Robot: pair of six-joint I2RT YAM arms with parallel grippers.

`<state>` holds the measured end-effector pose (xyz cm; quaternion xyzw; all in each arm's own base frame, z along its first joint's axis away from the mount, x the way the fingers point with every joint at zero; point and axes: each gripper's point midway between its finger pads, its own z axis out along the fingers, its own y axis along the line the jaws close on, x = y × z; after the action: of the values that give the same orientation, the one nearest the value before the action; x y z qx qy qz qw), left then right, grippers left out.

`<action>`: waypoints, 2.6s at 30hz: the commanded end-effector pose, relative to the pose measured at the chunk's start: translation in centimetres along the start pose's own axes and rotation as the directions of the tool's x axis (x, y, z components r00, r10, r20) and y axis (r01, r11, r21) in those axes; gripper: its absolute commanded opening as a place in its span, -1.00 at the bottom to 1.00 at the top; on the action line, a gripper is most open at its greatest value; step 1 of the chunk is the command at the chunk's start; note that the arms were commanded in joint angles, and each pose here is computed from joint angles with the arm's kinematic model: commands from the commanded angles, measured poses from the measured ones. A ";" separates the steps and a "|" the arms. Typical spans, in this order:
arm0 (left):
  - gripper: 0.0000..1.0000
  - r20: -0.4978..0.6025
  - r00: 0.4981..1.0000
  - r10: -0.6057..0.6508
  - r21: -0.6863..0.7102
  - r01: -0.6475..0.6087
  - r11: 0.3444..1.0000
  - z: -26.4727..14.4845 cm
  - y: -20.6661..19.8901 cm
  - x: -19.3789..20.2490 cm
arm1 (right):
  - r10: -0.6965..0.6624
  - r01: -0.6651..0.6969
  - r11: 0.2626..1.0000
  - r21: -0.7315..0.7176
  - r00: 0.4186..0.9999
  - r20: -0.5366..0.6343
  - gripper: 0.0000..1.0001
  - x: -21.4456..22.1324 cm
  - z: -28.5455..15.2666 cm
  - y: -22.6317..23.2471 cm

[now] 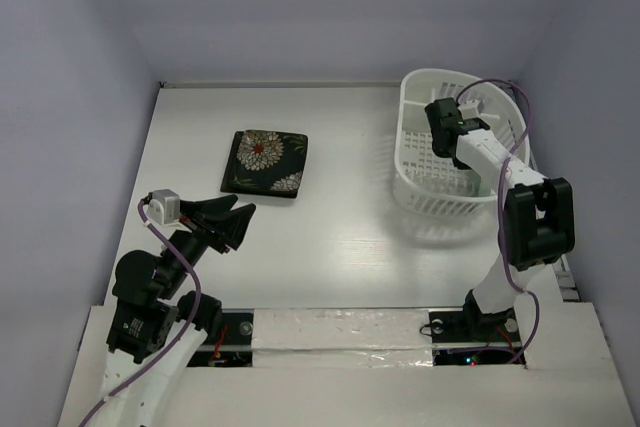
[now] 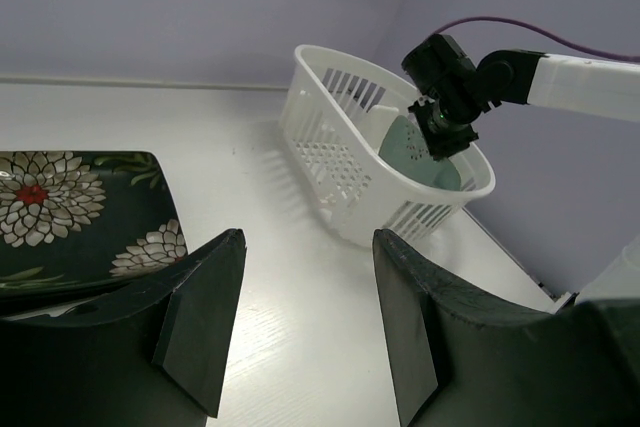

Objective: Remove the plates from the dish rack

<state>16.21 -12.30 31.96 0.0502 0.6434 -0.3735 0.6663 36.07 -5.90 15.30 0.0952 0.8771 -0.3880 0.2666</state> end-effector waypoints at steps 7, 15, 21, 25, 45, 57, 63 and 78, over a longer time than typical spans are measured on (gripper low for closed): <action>0.02 0.028 1.000 -0.001 0.016 0.000 1.000 0.2 -0.4 -0.7 | 0.134 -0.143 0.989 0.045 0.978 0.157 -1.00 -3.8 -1.7 -3.0; 0.02 0.021 1.000 -0.005 0.010 0.005 1.000 0.4 -0.2 -0.5 | 0.145 -0.163 0.985 0.060 0.961 0.236 -1.00 -4.8 -4.0 -4.2; 0.02 0.014 1.000 -0.007 0.007 0.007 1.000 0.5 -0.1 -0.3 | 0.125 -0.150 0.986 0.065 0.947 0.296 -1.00 -5.3 -6.0 -5.0; 0.02 0.013 1.000 -0.007 0.009 0.007 1.000 0.5 -0.1 -0.3 | 0.096 -0.133 0.986 0.096 0.942 0.320 -1.00 -5.5 -7.3 -5.2; 0.02 -0.001 1.000 -0.013 -0.006 0.013 1.000 0.9 0.2 0.0 | 0.630 -0.455 0.774 -0.440 0.622 0.465 -1.00 -11.0 -21.1 -15.2; 0.01 -0.005 1.000 -0.017 -0.073 0.017 0.997 1.2 1.4 0.0 | 0.668 0.146 0.091 -0.985 0.725 0.170 -1.00 -5.6 -37.6 1.2; 0.01 0.026 1.000 -0.007 -0.146 0.010 0.989 1.0 2.8 -0.6 | 0.518 0.240 -0.119 -0.963 0.843 0.146 -1.00 1.2 -40.8 8.9; 0.01 0.002 1.000 -0.013 -0.195 0.013 0.981 1.7 4.3 -0.1 | 0.146 0.320 -0.203 -0.925 0.944 0.295 -1.00 9.5 -39.6 23.8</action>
<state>19.65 -10.04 29.75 -0.0194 0.6860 -0.3092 0.6583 19.68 34.24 11.35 -0.2558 0.8694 0.3186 0.2781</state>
